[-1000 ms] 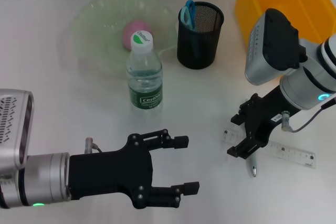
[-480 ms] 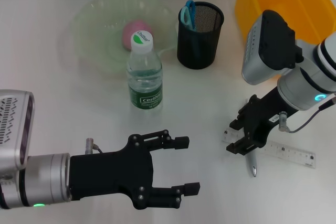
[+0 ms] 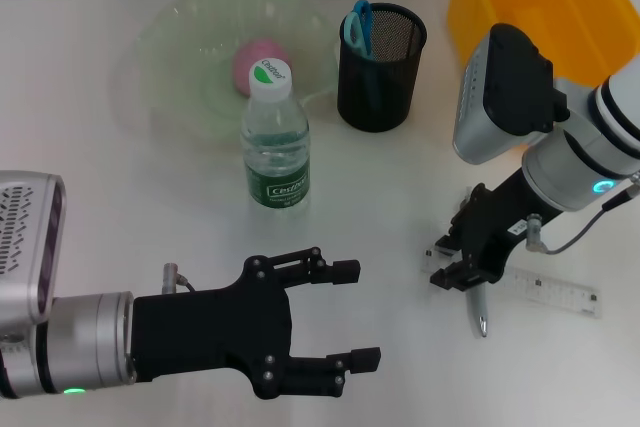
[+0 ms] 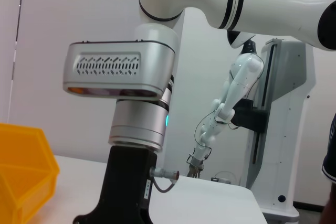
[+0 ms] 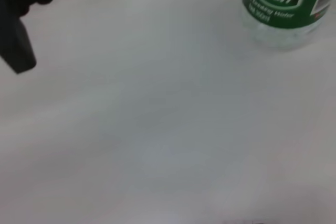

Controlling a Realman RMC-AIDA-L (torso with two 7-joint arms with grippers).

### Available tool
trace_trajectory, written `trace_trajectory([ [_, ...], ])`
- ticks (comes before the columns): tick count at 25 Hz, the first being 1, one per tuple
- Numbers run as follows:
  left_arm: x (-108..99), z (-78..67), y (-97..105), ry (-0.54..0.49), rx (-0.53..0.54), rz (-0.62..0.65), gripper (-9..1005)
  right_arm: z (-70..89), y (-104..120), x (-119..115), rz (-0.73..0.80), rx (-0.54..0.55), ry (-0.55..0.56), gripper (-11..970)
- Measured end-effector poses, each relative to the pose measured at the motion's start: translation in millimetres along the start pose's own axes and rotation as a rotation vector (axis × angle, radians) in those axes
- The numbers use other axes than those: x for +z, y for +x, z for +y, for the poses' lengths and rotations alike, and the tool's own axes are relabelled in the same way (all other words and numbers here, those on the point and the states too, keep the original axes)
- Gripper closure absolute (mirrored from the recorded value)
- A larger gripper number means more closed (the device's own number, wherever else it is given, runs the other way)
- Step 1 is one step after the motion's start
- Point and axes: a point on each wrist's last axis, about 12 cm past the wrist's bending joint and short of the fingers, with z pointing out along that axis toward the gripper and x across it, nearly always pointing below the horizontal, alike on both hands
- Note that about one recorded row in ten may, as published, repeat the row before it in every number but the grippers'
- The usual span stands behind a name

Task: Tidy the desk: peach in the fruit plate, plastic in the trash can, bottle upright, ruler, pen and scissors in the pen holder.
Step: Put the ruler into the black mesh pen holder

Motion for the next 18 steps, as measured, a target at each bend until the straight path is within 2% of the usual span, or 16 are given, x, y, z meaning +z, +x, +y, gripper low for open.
trace_trajectory([
  [5, 0.0, 0.5, -0.8, 0.0, 0.003, -0.002, 183, -0.6, -3.6, -7.9, -0.02, 0.01, 0.018, 580],
  [8, 0.3, 0.7, -1.4, 0.001, 0.006, -0.003, 183, 0.9, -7.6, -16.2, -0.038, 0.016, 0.026, 581],
  [11, 0.6, 0.6, -1.7, 0.001, 0.007, -0.005, 183, -0.9, -10.1, -33.9, -0.095, 0.044, 0.059, 577],
  [12, 0.6, 0.5, -1.8, 0.002, 0.008, -0.005, 183, -2.3, -10.4, -47.5, -0.155, 0.065, 0.087, 576],
  [13, 0.6, 0.5, -1.9, 0.002, 0.008, -0.005, 183, -2.3, -10.4, -47.5, -0.155, 0.065, 0.087, 575],
  [16, 0.7, 0.2, -2.2, 0.005, 0.009, -0.007, 183, -5.7, -8.0, -74.7, -0.288, 0.102, 0.148, 571],
  [17, 0.7, 0.1, -2.3, 0.006, 0.009, -0.008, 183, -9.6, -4.0, -93.1, -0.399, 0.139, 0.193, 570],
  [18, 0.7, 0.1, -2.3, 0.006, 0.009, -0.008, 183, -9.6, -4.0, -93.1, -0.399, 0.139, 0.193, 569],
])
